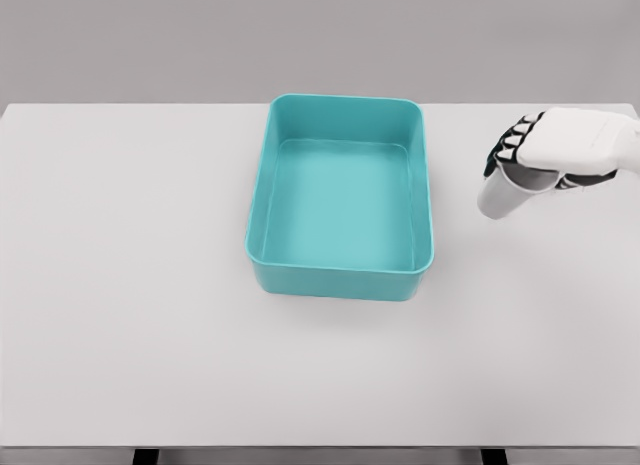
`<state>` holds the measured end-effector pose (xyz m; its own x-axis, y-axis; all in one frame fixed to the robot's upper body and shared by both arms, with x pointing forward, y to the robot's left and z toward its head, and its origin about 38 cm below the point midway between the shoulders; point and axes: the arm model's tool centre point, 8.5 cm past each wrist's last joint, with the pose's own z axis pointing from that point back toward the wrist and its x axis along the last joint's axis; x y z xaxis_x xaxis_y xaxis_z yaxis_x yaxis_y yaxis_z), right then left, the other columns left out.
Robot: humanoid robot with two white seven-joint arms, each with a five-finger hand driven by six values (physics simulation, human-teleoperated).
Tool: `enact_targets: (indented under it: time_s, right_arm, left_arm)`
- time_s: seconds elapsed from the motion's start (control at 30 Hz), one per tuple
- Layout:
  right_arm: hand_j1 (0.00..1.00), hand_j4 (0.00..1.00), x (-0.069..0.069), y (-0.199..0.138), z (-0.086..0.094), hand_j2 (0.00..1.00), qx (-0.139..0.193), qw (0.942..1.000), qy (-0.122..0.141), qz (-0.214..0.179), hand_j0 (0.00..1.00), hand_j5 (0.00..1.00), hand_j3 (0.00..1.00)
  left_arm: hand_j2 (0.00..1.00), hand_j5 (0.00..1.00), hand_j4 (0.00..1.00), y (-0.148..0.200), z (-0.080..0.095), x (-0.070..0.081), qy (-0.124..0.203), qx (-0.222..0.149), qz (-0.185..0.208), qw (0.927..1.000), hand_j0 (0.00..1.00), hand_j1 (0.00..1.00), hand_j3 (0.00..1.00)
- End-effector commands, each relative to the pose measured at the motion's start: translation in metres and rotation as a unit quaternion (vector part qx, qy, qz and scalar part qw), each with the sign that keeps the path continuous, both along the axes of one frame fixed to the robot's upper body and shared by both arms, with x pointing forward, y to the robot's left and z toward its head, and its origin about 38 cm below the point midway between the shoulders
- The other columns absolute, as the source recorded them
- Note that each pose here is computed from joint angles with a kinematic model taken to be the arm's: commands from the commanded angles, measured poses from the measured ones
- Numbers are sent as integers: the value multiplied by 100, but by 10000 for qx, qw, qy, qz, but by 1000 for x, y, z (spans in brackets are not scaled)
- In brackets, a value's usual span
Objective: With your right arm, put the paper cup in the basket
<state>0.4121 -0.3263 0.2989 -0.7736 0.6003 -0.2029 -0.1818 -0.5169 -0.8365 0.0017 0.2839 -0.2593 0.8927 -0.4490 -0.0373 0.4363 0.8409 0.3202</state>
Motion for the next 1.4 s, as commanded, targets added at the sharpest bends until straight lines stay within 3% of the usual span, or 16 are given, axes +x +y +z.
enact_targets:
  time_s: [0.0,0.23,0.87,1.37]
  right_arm:
    - [76,76,3,4,1,76,101,9999,-23,7,76,76,76]
    - [76,76,10,10,15,76,207,9995,-208,-81,76,76,76]
    - [74,74,22,49,49,74,590,9960,-642,199,74,74,74]
    - [73,73,28,95,56,73,930,9910,-713,643,73,73,73]
  left_arm:
    - [100,100,100,0,0,0,3,2,0,10000,100,100,100]
    - [100,100,100,0,0,0,3,2,0,10000,100,100,100]
    - [100,100,100,0,0,1,-4,2,-1,10000,100,100,100]
    - [100,100,100,0,0,0,3,2,0,10000,100,100,100]
